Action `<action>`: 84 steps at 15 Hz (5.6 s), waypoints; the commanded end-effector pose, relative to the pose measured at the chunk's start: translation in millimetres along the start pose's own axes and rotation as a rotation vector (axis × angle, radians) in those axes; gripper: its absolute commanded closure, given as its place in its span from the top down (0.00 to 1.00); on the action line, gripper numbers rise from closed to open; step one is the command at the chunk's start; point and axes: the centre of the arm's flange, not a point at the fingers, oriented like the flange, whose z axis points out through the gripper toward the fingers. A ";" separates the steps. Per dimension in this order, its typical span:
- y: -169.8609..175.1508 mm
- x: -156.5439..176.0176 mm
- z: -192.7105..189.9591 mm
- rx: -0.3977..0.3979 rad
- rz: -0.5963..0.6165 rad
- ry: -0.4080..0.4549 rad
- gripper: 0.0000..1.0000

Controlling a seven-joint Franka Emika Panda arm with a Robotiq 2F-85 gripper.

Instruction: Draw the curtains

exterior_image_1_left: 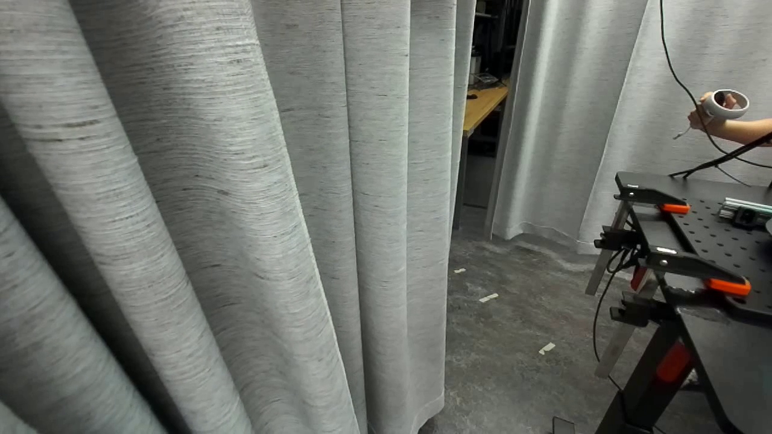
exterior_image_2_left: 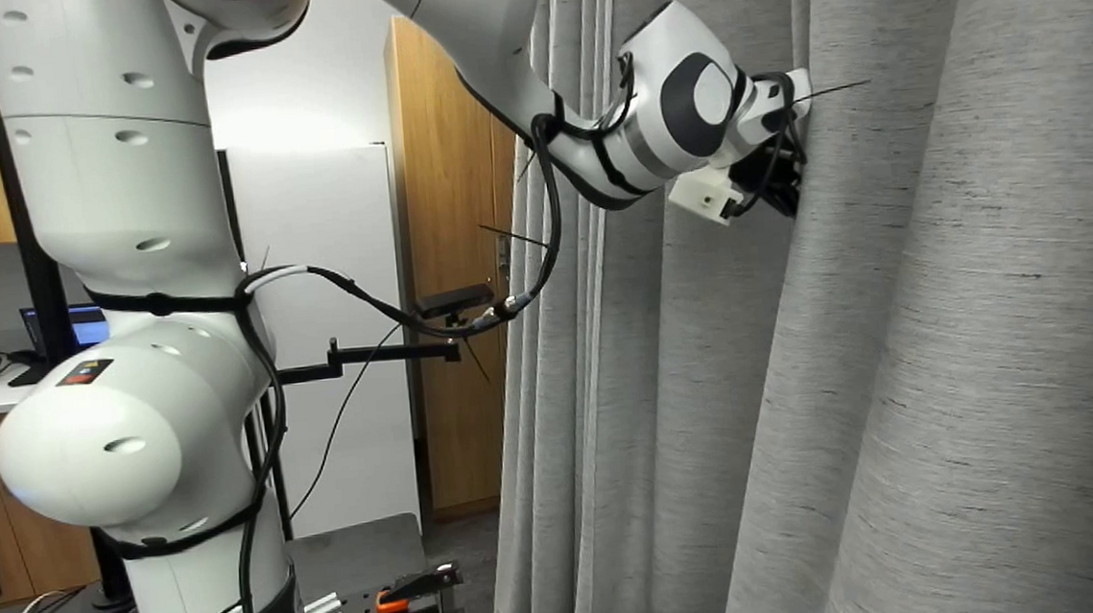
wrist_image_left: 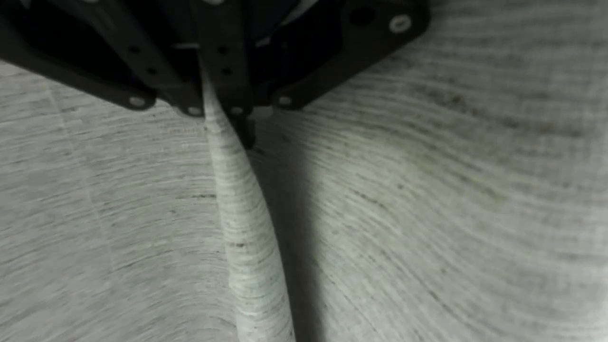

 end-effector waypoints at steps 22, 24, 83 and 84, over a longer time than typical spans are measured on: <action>243.8 130.3 101.6 -0.574 0.278 -0.082 0.00; 278.5 134.8 97.7 -0.621 0.307 -0.079 0.00; 332.0 -8.2 136.1 -0.517 0.065 -0.709 1.00; 317.9 -13.5 126.8 -0.487 0.018 -0.714 1.00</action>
